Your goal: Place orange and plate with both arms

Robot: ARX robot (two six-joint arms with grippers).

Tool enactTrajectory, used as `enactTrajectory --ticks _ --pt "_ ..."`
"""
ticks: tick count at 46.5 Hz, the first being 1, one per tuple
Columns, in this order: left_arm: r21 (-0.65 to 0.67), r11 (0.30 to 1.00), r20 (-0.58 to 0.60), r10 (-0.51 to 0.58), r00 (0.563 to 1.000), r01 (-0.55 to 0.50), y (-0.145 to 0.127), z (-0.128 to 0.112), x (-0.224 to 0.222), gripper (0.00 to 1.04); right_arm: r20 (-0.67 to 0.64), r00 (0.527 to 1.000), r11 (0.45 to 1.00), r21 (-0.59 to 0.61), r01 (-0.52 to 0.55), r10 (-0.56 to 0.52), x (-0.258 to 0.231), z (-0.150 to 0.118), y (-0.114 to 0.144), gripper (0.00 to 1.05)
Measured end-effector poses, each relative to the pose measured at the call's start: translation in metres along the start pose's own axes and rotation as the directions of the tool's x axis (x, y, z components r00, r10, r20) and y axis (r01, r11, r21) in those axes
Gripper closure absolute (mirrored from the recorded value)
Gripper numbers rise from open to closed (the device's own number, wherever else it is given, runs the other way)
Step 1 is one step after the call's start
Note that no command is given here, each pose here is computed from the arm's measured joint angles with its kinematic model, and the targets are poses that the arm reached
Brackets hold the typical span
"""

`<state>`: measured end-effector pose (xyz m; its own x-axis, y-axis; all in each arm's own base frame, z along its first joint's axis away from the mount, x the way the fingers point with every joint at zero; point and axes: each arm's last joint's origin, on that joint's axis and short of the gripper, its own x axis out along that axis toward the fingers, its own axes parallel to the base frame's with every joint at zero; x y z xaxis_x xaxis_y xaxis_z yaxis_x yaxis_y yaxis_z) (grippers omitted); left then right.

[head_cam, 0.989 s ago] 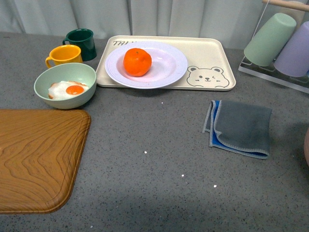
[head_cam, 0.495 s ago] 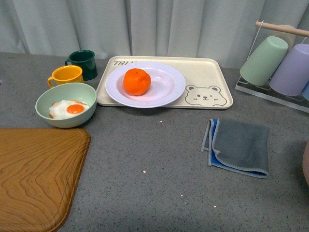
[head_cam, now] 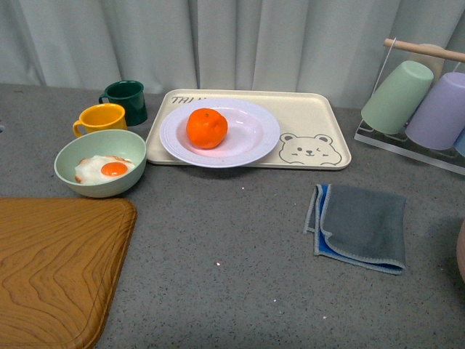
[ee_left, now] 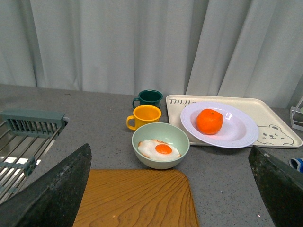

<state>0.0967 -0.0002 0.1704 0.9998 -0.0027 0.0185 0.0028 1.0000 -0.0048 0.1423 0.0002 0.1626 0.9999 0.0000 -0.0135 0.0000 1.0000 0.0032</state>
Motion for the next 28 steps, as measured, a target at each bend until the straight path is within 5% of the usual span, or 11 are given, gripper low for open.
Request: enactTrajectory --ticks 28 --pt "0.0 1.0 0.0 0.0 1.0 0.0 0.0 0.0 0.0 0.07 0.017 1.0 1.0 0.0 0.0 0.0 -0.024 0.004 0.0 1.04"
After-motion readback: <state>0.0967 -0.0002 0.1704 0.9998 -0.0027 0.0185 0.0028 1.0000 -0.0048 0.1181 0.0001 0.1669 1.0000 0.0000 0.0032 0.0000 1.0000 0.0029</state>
